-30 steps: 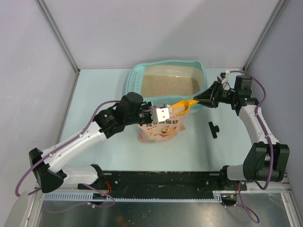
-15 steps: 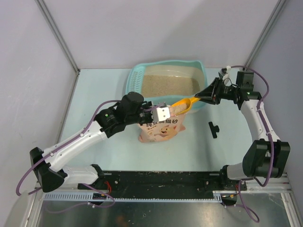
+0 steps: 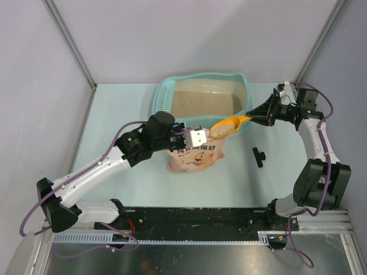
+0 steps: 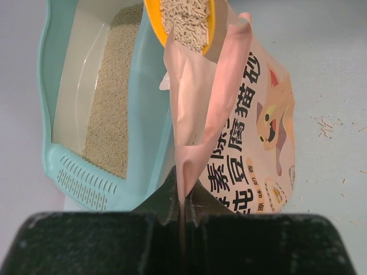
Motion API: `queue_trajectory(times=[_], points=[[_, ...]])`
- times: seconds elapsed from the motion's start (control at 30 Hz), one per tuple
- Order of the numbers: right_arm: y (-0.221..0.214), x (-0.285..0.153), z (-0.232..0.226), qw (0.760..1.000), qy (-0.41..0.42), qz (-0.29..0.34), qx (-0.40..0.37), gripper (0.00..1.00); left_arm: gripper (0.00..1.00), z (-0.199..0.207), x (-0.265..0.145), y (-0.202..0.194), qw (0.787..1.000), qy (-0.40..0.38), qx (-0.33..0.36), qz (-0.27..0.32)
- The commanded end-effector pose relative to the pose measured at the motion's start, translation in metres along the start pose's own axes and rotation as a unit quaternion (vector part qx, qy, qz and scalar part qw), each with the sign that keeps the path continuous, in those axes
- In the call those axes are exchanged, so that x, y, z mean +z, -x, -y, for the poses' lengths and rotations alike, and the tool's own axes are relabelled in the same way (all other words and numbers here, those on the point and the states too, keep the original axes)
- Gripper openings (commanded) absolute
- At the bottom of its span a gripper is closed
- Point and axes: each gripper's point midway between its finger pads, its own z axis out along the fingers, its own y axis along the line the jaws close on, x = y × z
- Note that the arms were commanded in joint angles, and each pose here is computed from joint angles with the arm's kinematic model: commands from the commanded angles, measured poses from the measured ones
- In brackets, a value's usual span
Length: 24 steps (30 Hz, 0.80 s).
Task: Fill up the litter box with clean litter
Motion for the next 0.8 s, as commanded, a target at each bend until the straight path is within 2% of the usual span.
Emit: queue_trajectory(times=[0.0,0.23,0.47,0.77], points=[[0.013,-0.002,-0.021,0.999,0.037,-0.001,-0.027,0.0,0.0,-0.062,-0.038,0.072,0.987,0.109,0.02,0.116],[0.03,-0.001,-0.026,0.998,0.064,-0.001,-0.017,0.0,0.0,-0.062,-0.036,0.069,0.988,0.112,0.024,0.109],[0.078,0.003,-0.035,0.994,0.103,0.028,0.006,0.0,0.0,-0.064,-0.033,0.066,0.988,0.114,0.031,0.099],[0.129,0.025,0.001,0.993,0.102,0.066,0.012,0.0,0.0,-0.067,-0.028,0.063,0.988,0.12,0.036,0.088]])
